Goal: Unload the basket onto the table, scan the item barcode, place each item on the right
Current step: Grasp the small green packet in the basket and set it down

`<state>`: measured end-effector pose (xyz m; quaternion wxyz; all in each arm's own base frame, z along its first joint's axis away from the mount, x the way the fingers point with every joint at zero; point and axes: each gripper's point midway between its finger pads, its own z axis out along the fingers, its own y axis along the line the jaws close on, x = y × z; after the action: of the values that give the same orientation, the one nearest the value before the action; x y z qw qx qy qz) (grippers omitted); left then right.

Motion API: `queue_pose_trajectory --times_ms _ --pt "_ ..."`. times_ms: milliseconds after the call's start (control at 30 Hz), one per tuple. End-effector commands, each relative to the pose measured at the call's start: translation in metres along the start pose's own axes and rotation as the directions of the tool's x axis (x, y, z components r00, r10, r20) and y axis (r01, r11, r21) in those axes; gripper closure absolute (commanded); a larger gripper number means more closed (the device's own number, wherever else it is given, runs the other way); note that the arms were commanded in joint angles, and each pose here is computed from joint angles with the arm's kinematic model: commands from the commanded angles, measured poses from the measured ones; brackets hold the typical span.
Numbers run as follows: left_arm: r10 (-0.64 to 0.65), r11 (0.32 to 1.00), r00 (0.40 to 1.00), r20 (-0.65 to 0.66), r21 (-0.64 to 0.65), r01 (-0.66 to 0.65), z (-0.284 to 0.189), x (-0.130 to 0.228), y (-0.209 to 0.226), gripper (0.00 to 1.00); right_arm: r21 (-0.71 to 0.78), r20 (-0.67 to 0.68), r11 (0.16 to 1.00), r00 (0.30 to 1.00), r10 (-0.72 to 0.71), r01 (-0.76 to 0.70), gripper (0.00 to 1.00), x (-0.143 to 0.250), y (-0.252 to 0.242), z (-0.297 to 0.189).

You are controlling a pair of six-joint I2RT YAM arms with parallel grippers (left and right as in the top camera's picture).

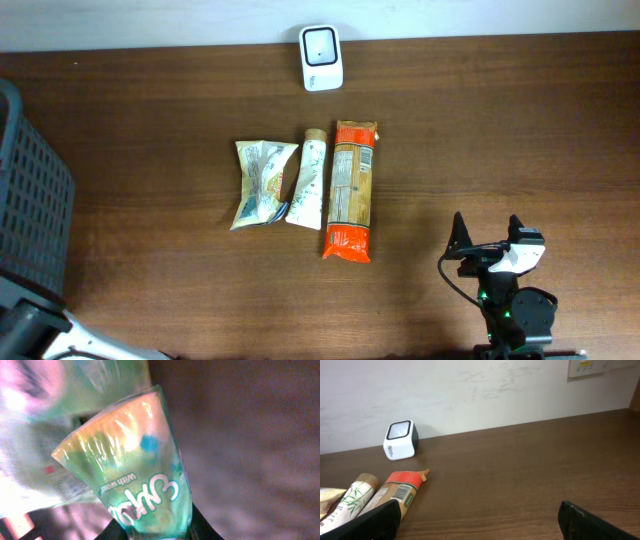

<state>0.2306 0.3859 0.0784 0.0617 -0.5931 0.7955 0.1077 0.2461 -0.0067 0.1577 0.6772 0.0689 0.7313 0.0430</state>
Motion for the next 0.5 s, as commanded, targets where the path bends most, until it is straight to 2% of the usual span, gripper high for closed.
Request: queue_pose_trajectory --times_ms 0,67,133,233,267,300,400,467 --pt "-0.055 0.971 0.959 0.278 0.24 -0.014 -0.144 -0.038 -0.02 1.0 0.011 -0.003 1.0 1.0 0.004 -0.004 0.01 0.003 -0.003 0.0" --pt "-0.04 0.916 0.911 0.41 0.38 -0.131 -0.226 -0.029 -0.035 1.0 0.011 -0.003 1.0 1.0 0.004 -0.004 0.01 0.003 -0.003 0.0" --pt "-0.018 0.848 0.858 0.514 0.462 -0.259 -0.295 0.001 -0.05 1.0 0.011 -0.003 1.0 1.0 0.004 -0.004 0.01 0.003 -0.003 0.0" --pt "0.068 0.763 0.79 0.61 0.478 -0.435 -0.354 0.056 -0.081 1.0 0.011 -0.003 1.0 1.0 0.004 -0.004 0.01 0.003 -0.003 0.0" --pt "0.153 0.705 0.756 0.636 0.466 -0.534 -0.366 0.085 -0.101 0.99 0.011 -0.003 1.0 1.0 0.004 -0.004 0.01 0.003 -0.003 0.0" --pt "0.248 0.633 0.726 0.642 0.46 -0.623 -0.371 0.118 -0.125 0.99 0.011 -0.003 1.0 1.0 0.004 -0.004 0.01 0.003 -0.003 0.0" --pt "0.465 0.484 0.67 0.579 0.467 -0.74 -0.348 0.192 -0.18 0.98 0.011 -0.003 1.0 1.0 0.004 -0.004 0.01 0.003 -0.003 0.0" --pt "0.592 0.433 0.619 0.515 0.445 -0.784 -0.312 0.23 -0.207 0.98 0.011 -0.003 1.0 1.0 0.004 -0.004 0.01 0.003 -0.003 0.0"
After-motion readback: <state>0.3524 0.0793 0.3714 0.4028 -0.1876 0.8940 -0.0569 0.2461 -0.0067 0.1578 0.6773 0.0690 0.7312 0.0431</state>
